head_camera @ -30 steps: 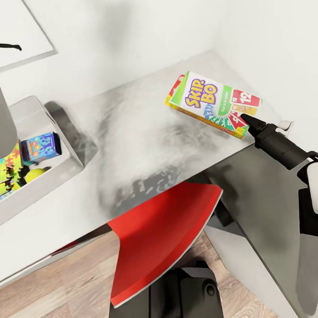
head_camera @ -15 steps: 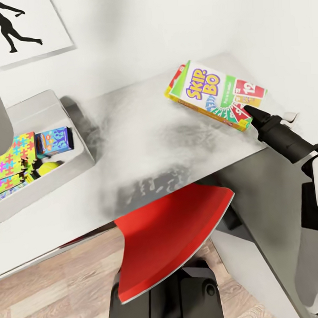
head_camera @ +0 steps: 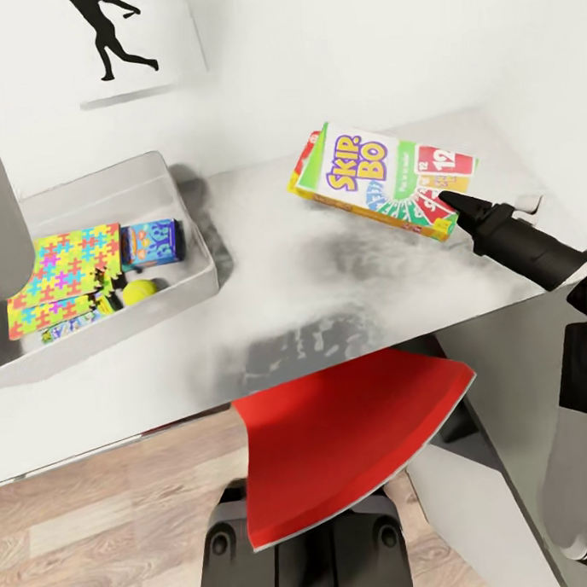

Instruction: Put all the toys in the child's room - the three board games (two on the bed and one on the table), the two jigsaw puzzles on the table, and the tennis ball on the table - inside the toy box on the table in the child's room.

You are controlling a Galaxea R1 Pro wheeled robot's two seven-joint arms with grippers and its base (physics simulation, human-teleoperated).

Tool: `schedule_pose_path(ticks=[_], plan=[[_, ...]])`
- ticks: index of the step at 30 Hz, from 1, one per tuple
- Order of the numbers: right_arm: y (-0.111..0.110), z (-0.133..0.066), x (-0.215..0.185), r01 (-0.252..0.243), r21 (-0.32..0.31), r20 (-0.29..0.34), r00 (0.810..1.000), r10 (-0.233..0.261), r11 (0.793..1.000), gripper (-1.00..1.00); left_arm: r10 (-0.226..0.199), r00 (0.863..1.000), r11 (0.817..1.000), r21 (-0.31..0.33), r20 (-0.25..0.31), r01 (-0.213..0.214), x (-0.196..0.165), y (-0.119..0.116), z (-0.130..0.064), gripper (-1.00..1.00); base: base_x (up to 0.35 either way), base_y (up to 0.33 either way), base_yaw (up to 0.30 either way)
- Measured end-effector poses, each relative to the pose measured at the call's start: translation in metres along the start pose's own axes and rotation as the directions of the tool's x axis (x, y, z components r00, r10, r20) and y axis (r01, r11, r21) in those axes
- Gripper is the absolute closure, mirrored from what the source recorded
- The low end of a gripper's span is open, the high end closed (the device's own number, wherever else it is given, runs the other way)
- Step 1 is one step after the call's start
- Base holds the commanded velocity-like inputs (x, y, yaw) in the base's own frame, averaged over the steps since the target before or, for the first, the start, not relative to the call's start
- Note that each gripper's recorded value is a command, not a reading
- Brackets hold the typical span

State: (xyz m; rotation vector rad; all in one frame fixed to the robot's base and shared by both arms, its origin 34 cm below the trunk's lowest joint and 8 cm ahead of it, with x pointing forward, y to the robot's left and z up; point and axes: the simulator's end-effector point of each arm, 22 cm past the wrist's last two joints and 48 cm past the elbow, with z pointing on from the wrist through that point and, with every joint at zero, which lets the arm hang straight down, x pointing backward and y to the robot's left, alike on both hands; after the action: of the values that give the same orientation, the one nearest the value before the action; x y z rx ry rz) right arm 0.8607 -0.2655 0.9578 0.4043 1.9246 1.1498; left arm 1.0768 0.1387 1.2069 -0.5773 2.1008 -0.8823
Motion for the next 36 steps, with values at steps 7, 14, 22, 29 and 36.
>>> schedule_pose_path(ticks=[7, 14, 22, 29, 36], plan=[[0.008, -0.002, 0.013, -0.006, -0.005, -0.067, 0.998, 0.006, 1.000, 1.00, 0.003, 0.999, 1.000, -0.021, -0.033, -0.004, 0.017, 0.017, 0.006, -1.00, 0.000, 0.000, 0.181], [0.015, -0.004, 0.009, 0.003, -0.014, -0.069, 0.998, -0.004, 1.000, 1.00, -0.002, 0.998, 0.999, -0.039, -0.059, 0.000, 0.031, 0.031, 0.009, -1.00, 0.000, 0.000, 0.156], [0.025, -0.006, 0.000, 0.018, -0.024, -0.059, 0.998, -0.020, 1.000, 1.00, 0.000, 0.998, 0.999, -0.040, -0.062, -0.002, 0.033, 0.030, 0.006, -1.00, 0.000, 0.000, 0.145], [0.033, -0.007, -0.006, 0.029, -0.033, -0.051, 0.998, -0.030, 0.999, 1.00, 0.004, 0.998, 0.999, -0.034, -0.061, -0.006, 0.033, 0.023, 0.002, -1.00, 0.000, 0.000, 0.142], [0.045, -0.007, -0.015, 0.038, -0.053, -0.038, 0.998, -0.040, 0.998, 1.00, 0.006, 0.998, 0.999, -0.033, -0.061, -0.008, 0.033, 0.019, -0.002, -1.00, 0.000, 0.000, 0.142]])
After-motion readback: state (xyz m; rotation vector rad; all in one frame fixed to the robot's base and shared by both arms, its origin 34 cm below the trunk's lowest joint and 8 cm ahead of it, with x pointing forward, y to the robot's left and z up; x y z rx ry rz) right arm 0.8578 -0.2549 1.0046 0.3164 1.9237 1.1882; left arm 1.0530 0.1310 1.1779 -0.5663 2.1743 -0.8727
